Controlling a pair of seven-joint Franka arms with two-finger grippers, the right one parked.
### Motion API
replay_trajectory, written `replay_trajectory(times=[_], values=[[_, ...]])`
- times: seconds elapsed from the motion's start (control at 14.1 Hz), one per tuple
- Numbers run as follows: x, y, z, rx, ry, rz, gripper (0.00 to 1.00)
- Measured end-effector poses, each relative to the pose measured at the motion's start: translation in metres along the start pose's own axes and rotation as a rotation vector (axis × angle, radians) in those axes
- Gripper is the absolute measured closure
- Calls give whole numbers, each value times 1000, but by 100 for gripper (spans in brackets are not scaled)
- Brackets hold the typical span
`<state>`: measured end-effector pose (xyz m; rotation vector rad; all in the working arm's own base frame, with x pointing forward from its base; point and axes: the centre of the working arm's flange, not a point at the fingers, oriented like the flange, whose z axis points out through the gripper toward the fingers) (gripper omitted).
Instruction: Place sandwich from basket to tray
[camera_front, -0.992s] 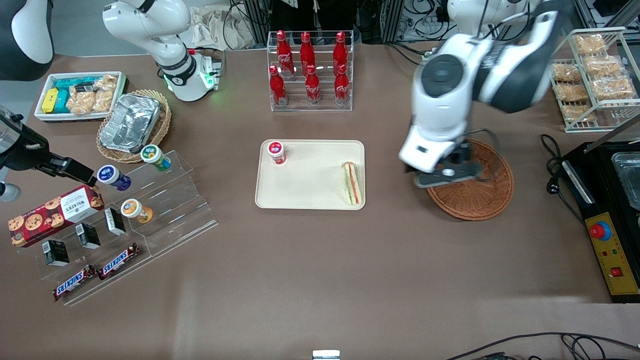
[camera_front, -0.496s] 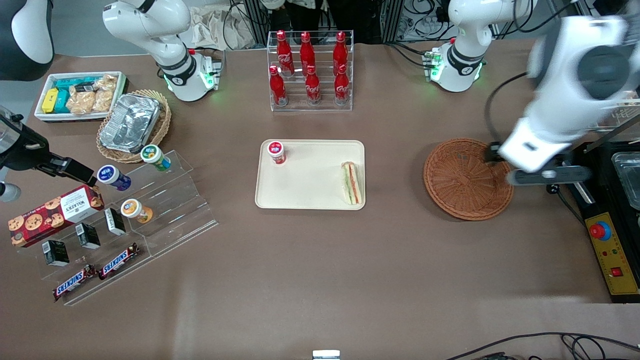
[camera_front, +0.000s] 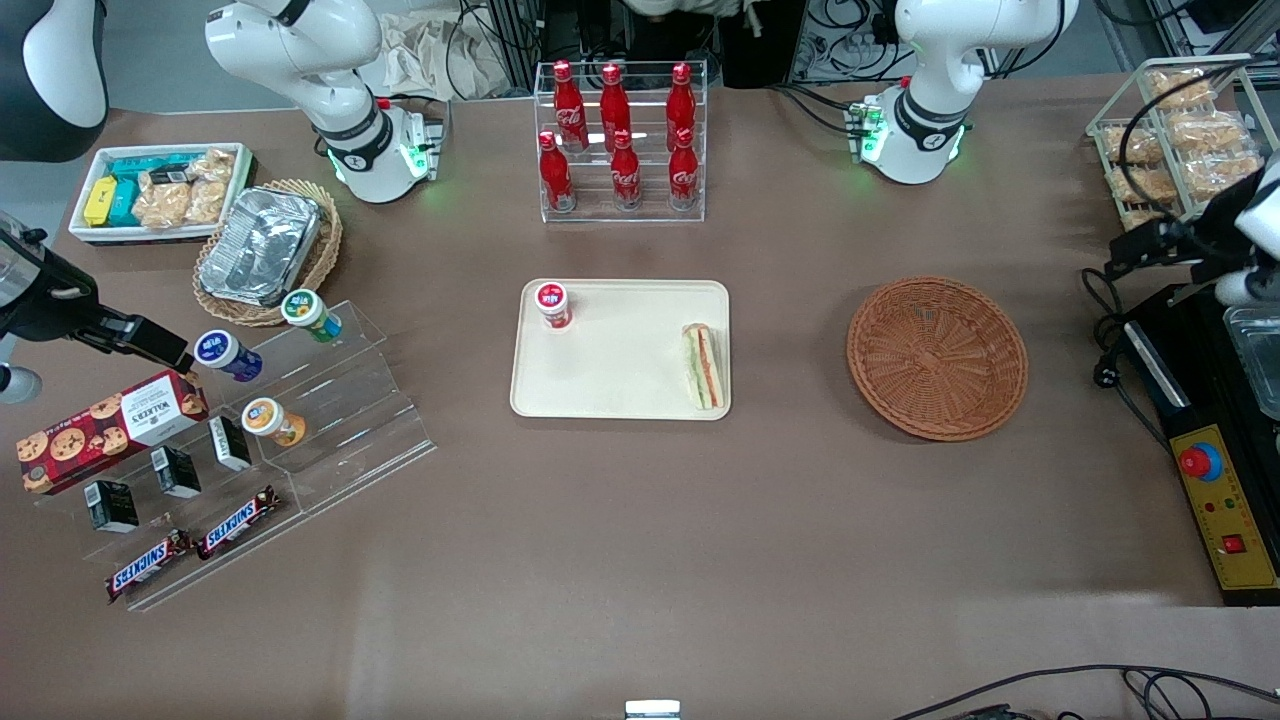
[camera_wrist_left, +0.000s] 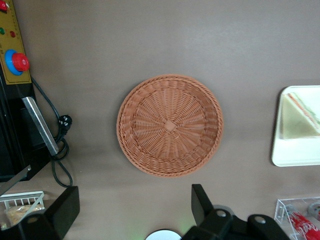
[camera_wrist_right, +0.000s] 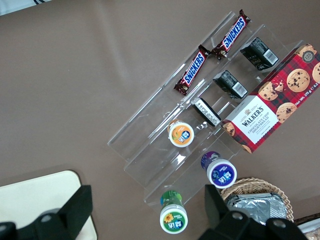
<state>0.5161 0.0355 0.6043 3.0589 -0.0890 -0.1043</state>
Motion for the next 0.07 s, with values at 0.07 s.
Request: replay_trajectory(times=[0.07], values=[[-6,6,-7,-11,4,11,0]])
